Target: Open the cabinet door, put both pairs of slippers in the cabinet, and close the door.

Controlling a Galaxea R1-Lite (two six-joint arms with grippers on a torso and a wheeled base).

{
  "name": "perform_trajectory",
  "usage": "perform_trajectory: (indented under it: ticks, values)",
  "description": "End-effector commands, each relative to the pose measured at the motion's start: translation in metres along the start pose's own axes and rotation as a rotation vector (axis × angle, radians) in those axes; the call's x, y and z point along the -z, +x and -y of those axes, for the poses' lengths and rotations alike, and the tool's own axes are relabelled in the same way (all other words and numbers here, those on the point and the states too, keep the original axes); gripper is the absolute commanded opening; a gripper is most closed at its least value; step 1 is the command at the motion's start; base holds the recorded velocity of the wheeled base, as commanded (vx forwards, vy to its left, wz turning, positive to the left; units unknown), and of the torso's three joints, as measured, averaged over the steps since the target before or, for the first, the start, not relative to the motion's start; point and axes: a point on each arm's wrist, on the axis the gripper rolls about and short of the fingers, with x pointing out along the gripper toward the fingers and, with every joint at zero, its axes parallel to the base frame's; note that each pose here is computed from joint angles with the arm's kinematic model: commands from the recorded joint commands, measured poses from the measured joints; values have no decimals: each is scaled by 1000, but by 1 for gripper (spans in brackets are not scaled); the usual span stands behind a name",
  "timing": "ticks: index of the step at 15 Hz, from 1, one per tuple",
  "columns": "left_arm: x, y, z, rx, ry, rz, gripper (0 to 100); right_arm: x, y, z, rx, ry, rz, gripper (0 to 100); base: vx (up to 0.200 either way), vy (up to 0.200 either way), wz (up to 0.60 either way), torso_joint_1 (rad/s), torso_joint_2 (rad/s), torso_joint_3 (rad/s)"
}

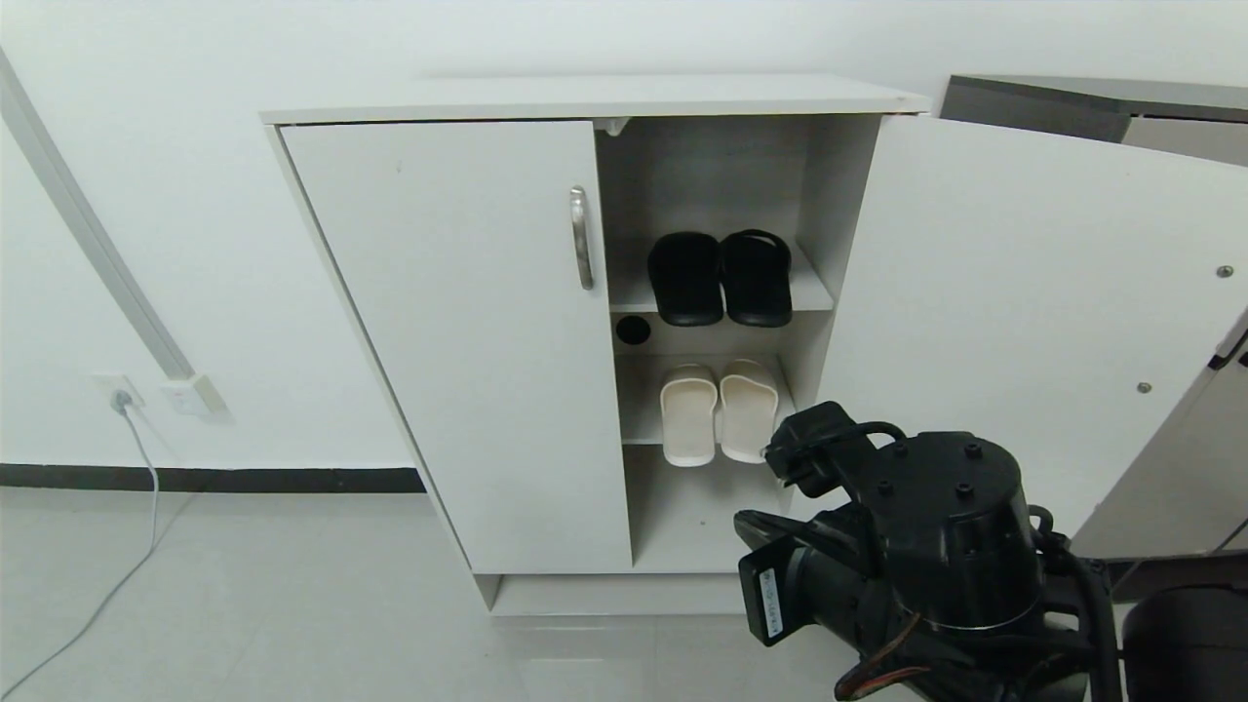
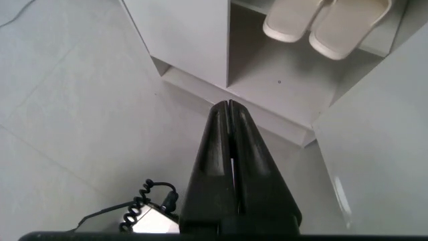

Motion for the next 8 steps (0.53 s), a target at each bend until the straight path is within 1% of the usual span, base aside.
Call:
perform_trajectory:
  ticks: [1,2,3,5,8]
  values:
    - [0,0,0,0,0,0,0,2,2,0,2,-1,-6,0,0,0,0,0,0,0]
    - [0,0,0,0,0,0,0,2,2,0,2,-3,-7,0,0,0,0,7,-144,-139]
    - [0,0,0,0,0,0,0,2,2,0,1,-4,-9,0,0,0,0,2,-261,-271]
    - [0,0,0,0,0,0,0,4,5,0,7,-4,-15,0,0,0,0,19,-171,-347]
    - [0,0,0,0,0,0,0,4,5,0,7,-6,-15,0,0,0,0,43,-517,-372]
